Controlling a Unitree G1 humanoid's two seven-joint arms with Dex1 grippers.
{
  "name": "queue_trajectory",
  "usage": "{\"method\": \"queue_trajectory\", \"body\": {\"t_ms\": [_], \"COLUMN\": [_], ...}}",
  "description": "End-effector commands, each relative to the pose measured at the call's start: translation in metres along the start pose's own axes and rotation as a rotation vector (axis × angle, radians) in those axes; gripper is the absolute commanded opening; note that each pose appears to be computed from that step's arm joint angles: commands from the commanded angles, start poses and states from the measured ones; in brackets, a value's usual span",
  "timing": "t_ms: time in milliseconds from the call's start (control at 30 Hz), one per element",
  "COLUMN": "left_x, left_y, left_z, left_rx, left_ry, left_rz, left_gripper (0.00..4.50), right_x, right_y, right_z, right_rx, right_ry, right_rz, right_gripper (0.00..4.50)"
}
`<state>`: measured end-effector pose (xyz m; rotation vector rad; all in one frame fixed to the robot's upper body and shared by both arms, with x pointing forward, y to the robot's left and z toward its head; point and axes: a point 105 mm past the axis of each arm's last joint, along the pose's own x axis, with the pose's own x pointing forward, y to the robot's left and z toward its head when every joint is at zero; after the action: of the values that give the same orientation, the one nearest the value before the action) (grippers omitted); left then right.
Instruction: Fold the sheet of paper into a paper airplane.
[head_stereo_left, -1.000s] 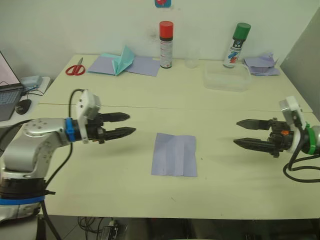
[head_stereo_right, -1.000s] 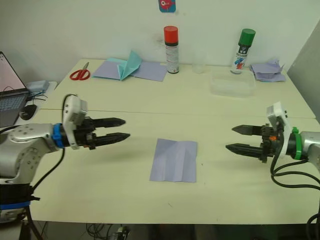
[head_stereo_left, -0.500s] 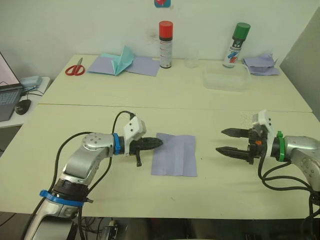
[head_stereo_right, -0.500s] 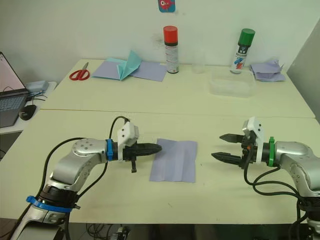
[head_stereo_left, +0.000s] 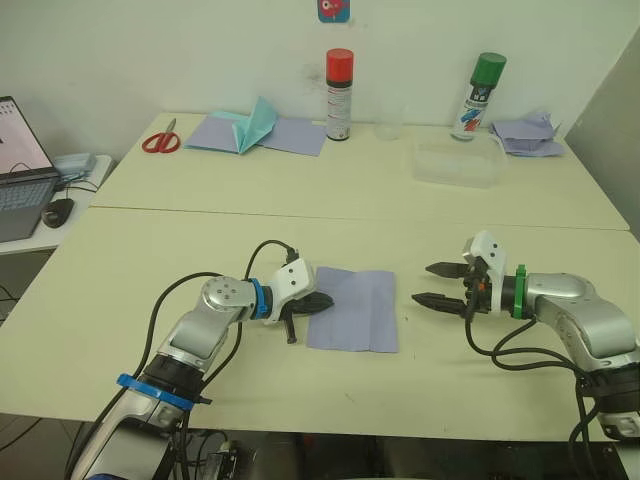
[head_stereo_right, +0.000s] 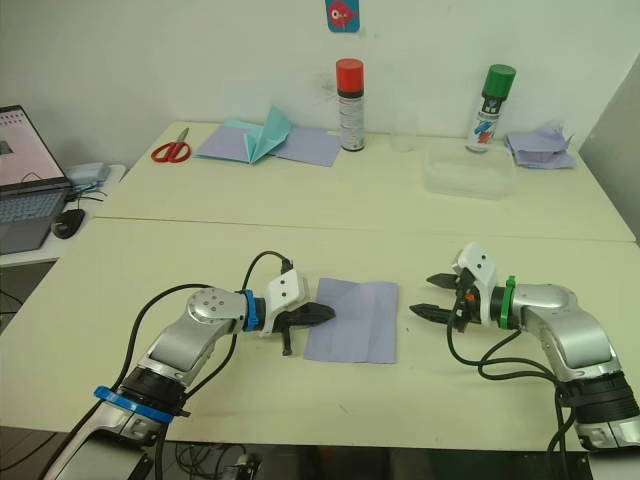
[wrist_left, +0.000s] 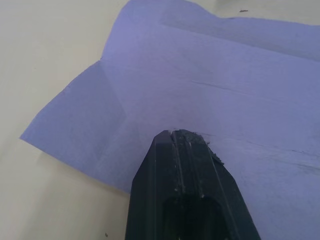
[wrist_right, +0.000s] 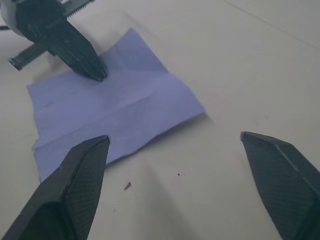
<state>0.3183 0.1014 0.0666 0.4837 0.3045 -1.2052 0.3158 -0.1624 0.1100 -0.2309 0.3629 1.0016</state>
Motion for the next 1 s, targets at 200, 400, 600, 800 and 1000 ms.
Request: {"method": "queue_trajectory", "body": {"t_ms": [200, 400, 600, 800, 1000], "left_x": [0.007, 0.008, 0.007, 0.008, 0.006], "left_y": [-0.011, -0.013, -0.015, -0.013, -0.011], "left_z": [-0.024, -0.023, -0.024, -0.024, -0.024], "left_rx": [-0.059, -0.067, -0.077, -0.083, -0.083], "left_ry": [0.081, 0.076, 0.08, 0.081, 0.085], "left_rz": [-0.022, -0.028, -0.035, -0.029, -0.025], "left_gripper": [0.0, 0.0, 0.0, 0.0, 0.0], "right_x": [0.023, 0.039, 0.053, 0.061, 0.06], "right_y": [-0.019, -0.018, 0.013, 0.04, 0.043], "right_z": [0.001, -0.009, -0.012, -0.001, 0.024], "right_rx": [-0.119, -0.191, -0.098, 0.048, 0.176], "right_ry": [0.041, 0.11, 0.089, 0.002, -0.147], "right_rz": [-0.1, -0.091, 0.064, 0.161, 0.166], "right_gripper": [0.99, 0.05, 0.05, 0.05, 0.05]}}
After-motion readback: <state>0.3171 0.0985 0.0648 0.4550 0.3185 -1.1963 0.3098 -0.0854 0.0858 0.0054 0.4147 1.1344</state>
